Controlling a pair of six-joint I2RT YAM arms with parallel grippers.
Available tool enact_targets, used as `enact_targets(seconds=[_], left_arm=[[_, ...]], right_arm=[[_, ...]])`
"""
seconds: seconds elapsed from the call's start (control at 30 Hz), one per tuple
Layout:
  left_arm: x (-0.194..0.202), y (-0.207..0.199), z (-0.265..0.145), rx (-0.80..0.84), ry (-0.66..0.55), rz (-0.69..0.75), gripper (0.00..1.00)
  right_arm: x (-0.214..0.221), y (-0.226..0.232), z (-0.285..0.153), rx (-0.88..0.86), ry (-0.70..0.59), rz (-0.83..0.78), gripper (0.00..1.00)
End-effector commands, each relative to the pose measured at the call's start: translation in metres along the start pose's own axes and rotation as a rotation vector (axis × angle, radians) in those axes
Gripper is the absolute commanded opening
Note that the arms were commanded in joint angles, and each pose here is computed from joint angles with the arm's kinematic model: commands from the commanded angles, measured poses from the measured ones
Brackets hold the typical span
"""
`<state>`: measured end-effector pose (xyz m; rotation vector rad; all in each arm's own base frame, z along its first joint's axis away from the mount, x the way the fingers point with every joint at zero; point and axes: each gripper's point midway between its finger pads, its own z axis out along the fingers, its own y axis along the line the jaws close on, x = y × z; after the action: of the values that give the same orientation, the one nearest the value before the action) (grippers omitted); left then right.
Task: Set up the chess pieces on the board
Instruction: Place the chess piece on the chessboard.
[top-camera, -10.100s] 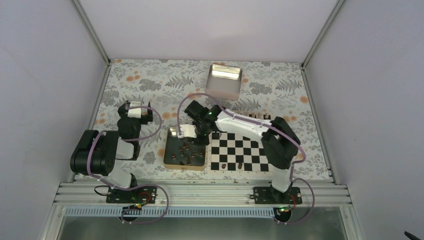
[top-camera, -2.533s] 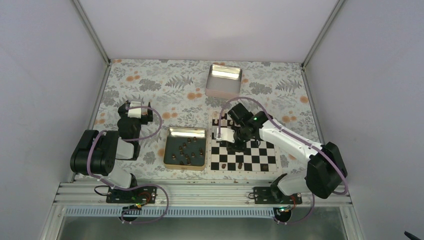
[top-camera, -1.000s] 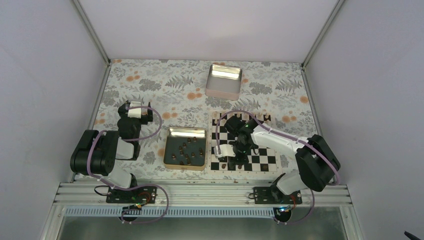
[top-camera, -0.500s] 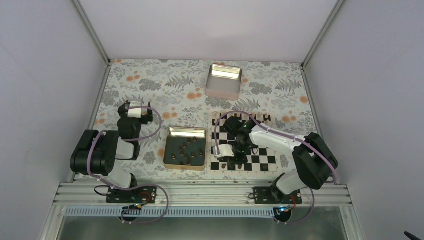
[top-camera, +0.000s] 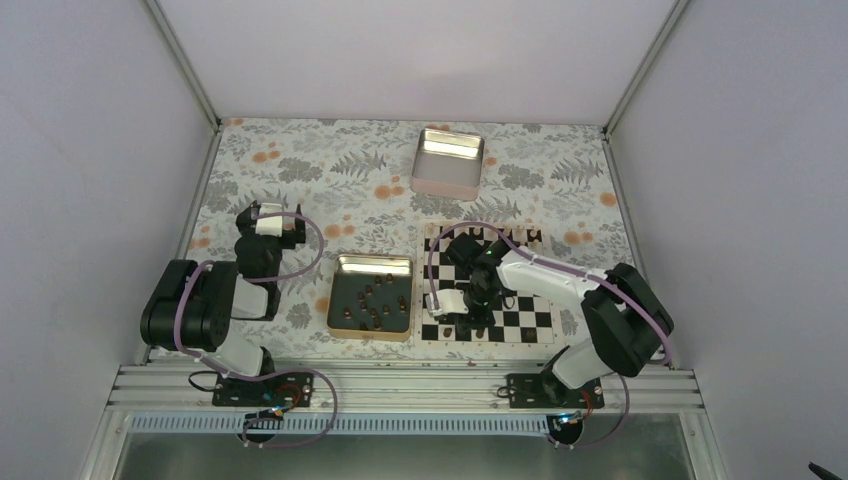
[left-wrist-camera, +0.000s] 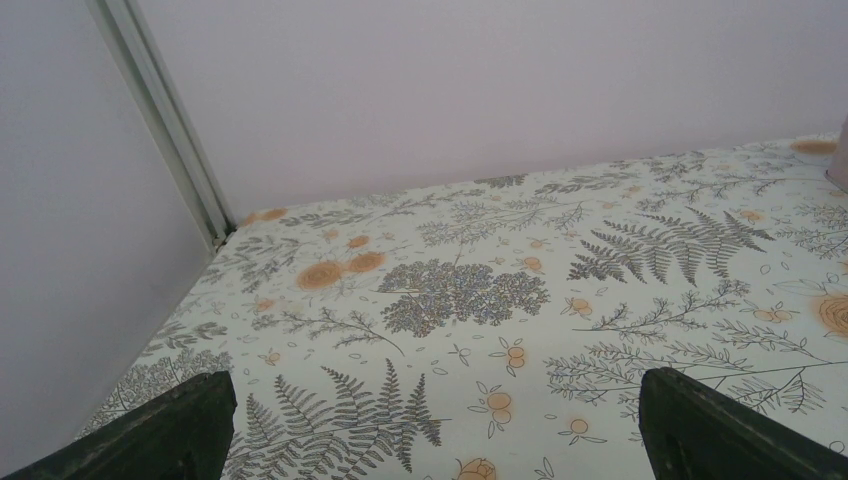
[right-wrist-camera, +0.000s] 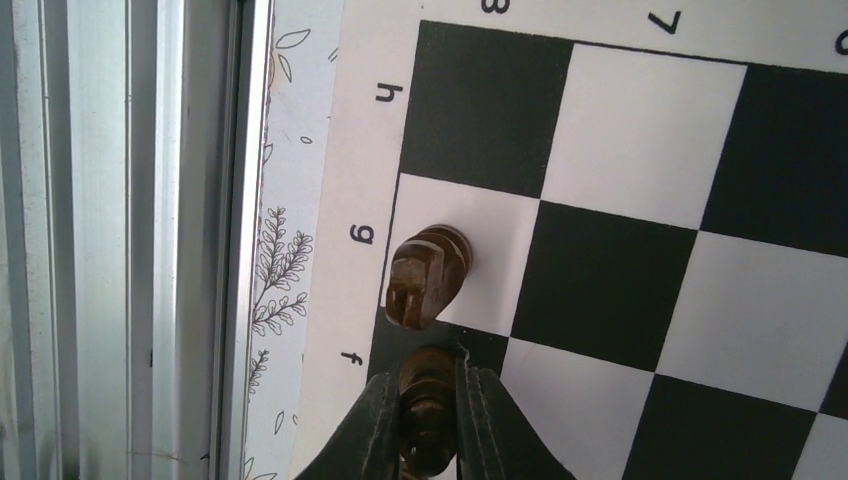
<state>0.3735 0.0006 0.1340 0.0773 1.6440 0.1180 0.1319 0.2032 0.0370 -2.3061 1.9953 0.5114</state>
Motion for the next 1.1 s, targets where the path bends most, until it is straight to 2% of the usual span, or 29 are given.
enact_targets(seconds=[0.0,0.53,0.7,0.87,1.07], left_arm=[[-0.011,0.000,0.001,-0.001,-0.045,-0.005,1.00],[-0.011,0.000,0.001,-0.001,-0.046,-0.004,1.00],[-0.011,0.000,0.001,-0.001,-0.045,-0.004,1.00],[-0.011,0.000,0.001,-0.001,-0.046,-0.005,1.00],[-0.011,0.000,0.001,0.000,-0.046,-0.004,1.00]], right_arm=[[-0.003,0.002,0.003,-0.014,-0.007,-0.024,0.08],[0.001,0.010,-0.001,-0.036,0.008,-0.012,0.30],[0.003,0.011,-0.004,-0.035,0.022,-0.006,0.32],[-0.009,0.001,-0.026,0.035,0.003,-0.018,0.33],[-0.037,-0.023,-0.061,0.120,-0.038,-0.036,0.40]])
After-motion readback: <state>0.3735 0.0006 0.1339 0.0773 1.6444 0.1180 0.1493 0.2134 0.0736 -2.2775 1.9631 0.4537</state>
